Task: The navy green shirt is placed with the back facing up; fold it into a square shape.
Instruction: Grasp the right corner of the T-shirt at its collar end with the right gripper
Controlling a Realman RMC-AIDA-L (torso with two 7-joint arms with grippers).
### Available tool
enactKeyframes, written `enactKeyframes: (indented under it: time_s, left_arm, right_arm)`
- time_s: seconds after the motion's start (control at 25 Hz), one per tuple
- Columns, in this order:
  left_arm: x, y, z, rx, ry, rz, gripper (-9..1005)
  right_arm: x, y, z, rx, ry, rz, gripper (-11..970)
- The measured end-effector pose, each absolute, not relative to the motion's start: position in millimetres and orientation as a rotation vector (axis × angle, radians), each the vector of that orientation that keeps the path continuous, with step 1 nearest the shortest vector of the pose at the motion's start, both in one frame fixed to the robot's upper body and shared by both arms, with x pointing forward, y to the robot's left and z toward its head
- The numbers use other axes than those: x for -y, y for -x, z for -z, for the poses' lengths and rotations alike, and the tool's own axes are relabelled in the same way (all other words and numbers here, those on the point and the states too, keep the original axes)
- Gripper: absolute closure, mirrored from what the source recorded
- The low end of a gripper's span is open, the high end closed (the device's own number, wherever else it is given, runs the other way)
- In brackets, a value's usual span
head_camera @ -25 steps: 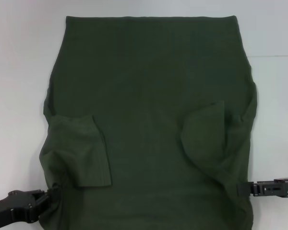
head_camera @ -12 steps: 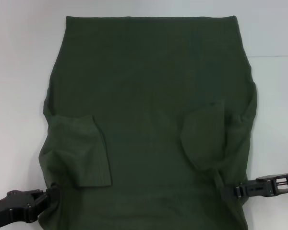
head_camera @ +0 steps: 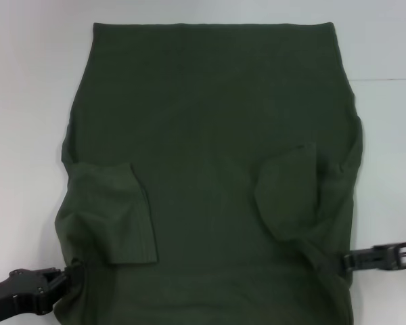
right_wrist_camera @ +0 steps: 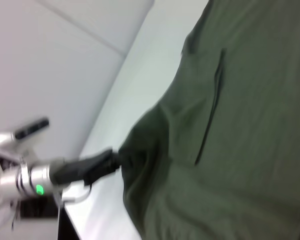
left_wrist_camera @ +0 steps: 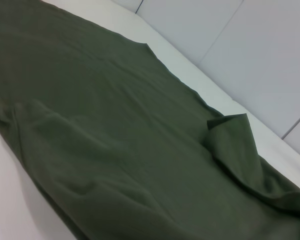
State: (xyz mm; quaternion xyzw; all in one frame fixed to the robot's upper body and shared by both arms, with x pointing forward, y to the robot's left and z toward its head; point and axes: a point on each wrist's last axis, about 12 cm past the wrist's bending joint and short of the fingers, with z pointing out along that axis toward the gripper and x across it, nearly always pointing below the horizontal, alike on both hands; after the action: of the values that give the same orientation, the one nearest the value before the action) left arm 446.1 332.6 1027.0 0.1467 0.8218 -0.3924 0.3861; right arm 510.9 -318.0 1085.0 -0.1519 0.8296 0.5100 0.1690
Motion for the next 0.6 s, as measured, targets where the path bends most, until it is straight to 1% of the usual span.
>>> enactKeyframes:
  time_s: [0.16, 0.28, 0.44, 0.6]
  left_arm:
    - [-332, -447, -1027, -2.091, -0.377, 0.999, 996]
    - [-332, -448, -1028, -2.089, -0.38, 0.999, 996]
    - [-332, -448, -1028, -2.088, -0.382, 0.999, 995]
    - [-331, -449, -1028, -2.087, -0.384, 0.999, 995]
  right_arm:
    - [348, -501, -1089, -2.338, 0.316, -1.417, 224]
    - [363, -493, -1084, -2.366, 0.238, -1.4, 224]
    - [368, -484, -1075, -2.426, 0.184, -1.38, 224]
    - [365, -481, -1065, -2.466, 0.149, -1.374, 224]
